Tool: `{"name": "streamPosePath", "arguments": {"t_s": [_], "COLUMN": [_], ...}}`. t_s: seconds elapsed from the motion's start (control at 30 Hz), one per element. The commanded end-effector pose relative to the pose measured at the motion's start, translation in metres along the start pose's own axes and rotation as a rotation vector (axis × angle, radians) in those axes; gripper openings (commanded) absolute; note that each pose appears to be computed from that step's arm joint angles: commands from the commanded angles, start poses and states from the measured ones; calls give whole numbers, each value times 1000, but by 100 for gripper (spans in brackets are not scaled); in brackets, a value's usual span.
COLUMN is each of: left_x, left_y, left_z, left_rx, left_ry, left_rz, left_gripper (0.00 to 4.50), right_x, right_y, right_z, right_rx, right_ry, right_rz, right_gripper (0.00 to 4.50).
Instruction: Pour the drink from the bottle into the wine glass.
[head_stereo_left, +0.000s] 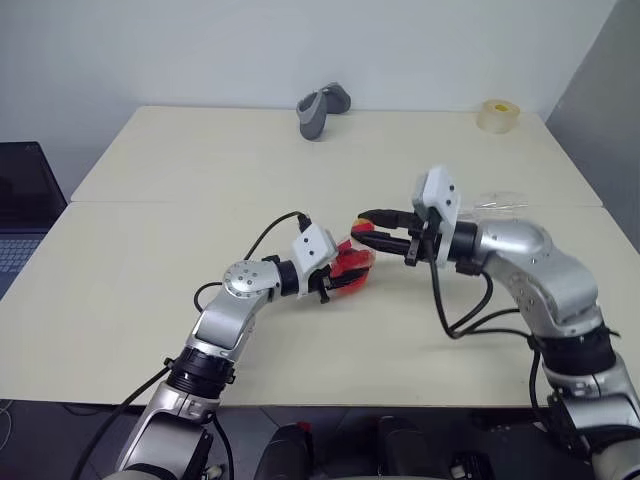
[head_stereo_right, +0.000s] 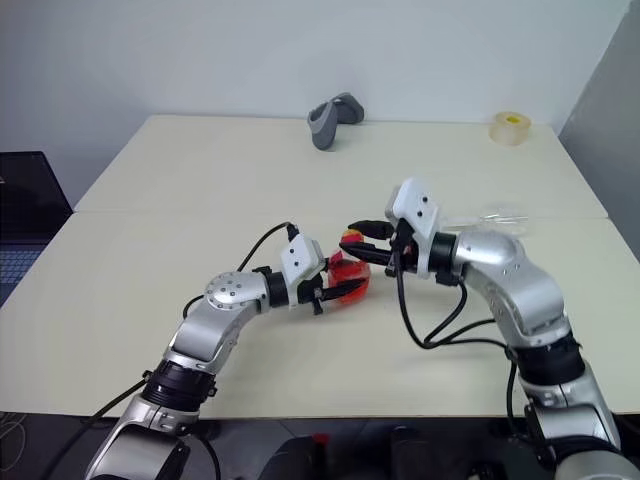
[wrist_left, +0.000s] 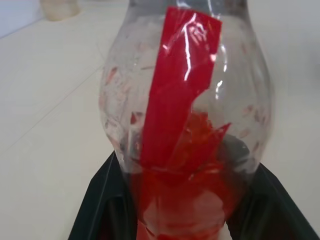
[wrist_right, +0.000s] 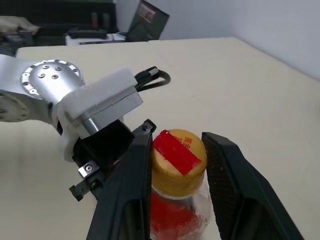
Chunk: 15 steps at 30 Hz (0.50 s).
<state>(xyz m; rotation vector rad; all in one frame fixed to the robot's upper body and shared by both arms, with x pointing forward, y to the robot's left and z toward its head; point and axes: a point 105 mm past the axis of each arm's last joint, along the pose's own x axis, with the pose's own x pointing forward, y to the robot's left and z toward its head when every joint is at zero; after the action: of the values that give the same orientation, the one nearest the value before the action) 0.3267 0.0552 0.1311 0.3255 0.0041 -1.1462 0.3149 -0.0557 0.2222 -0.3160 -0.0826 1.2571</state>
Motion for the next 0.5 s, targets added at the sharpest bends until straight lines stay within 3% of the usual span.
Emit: {"name": "streamPosePath", "arguments": {"t_s": [0.03, 0.23, 0.5], "left_x": [4, 1, 3], "left_y": [-26, -30, -17], "left_z": [29, 34, 24], "left_rx": [7, -38, -18], "left_ry": [-89, -87, -49], "left_rz": [-164, -208, -120], "left_gripper": [159, 127, 121], "right_x": [2, 8, -4], "right_y": [-10, -16, -6], "right_z": [28, 10, 28], "right_rx": [-210, -486, -339], "right_ry": [-34, 47, -64], "right_rz": [117, 234, 201], "right_gripper": [120, 120, 120]}}
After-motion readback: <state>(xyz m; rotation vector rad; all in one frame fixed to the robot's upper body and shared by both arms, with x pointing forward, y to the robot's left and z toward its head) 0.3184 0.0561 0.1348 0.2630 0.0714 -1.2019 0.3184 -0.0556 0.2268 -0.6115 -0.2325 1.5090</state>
